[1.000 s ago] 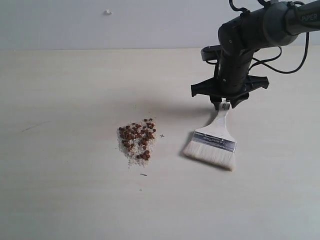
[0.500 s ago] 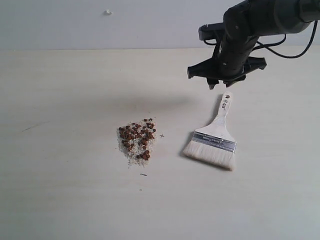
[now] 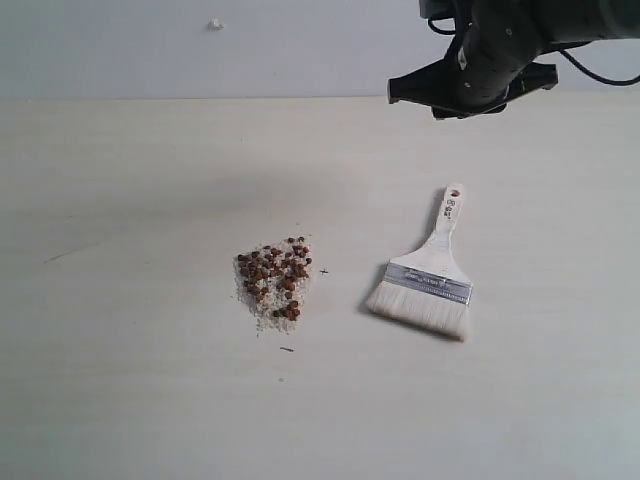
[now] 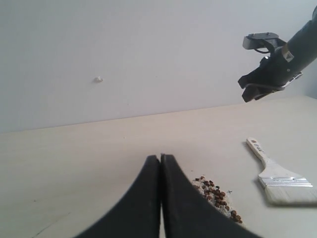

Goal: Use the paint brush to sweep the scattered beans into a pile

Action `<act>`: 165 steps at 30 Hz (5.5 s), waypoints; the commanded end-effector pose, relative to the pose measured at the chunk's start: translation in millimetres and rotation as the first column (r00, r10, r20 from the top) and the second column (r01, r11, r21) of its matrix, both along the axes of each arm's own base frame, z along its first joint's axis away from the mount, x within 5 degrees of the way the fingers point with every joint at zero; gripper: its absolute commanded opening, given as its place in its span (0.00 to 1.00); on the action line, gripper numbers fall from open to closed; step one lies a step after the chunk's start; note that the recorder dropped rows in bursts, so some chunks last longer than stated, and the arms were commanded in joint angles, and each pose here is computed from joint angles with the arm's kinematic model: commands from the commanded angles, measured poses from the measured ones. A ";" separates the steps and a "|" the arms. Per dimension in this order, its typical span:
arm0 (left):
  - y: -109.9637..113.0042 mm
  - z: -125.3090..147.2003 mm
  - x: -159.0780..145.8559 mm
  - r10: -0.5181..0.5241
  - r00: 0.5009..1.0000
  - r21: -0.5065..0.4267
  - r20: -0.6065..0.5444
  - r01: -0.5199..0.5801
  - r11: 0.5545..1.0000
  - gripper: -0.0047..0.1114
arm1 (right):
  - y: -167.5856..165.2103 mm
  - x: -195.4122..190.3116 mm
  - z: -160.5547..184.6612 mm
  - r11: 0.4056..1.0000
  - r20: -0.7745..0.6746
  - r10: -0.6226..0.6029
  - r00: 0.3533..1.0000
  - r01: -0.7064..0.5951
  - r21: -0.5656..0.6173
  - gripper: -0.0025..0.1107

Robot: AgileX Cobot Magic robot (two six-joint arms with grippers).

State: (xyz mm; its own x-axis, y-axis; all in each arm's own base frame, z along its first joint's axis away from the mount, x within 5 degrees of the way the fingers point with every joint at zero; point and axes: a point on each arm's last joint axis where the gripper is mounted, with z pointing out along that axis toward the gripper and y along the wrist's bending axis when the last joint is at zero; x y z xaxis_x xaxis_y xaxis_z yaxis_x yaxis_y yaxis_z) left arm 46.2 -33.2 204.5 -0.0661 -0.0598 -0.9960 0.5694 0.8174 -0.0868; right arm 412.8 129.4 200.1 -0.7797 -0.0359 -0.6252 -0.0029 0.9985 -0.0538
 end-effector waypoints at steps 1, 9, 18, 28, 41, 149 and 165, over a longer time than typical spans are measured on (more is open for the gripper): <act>0.3 -0.5 -0.3 0.002 1.000 -0.005 0.003 -0.002 1.000 0.04 | -8.4 -7.1 6.8 1.000 0.114 -0.007 0.993 0.009 -0.012 0.19; 0.3 -0.5 -0.3 0.002 1.000 -0.005 0.003 -0.002 1.000 0.04 | -25.6 -35.4 19.7 0.999 0.292 -0.024 0.956 0.035 -0.032 0.02; 0.3 -0.5 -0.3 0.002 1.000 -0.005 0.003 -0.002 1.000 0.04 | -60.9 -95.3 42.5 0.978 0.448 -0.198 0.872 0.207 0.030 0.02; 0.3 -0.5 -0.3 0.002 1.000 -0.005 0.003 -0.002 1.000 0.04 | -100.2 -171.7 63.4 0.937 0.547 -0.331 0.769 0.336 0.094 0.02; 0.3 -0.5 -0.3 0.002 1.000 -0.005 0.003 -0.002 1.000 0.04 | -40.2 -268.6 97.6 0.724 0.585 0.490 0.646 -0.675 0.140 0.02; 0.3 -0.5 -0.3 0.002 1.000 -0.005 0.003 -0.002 1.000 0.04 | -130.8 -356.5 -13.4 0.999 0.627 0.035 0.779 -0.017 -0.035 0.02; 1.4 -0.5 0.4 0.024 1.000 -0.005 0.003 -0.024 1.000 0.04 | -130.7 -356.5 -13.4 0.999 0.627 0.033 0.778 -0.017 -0.032 0.02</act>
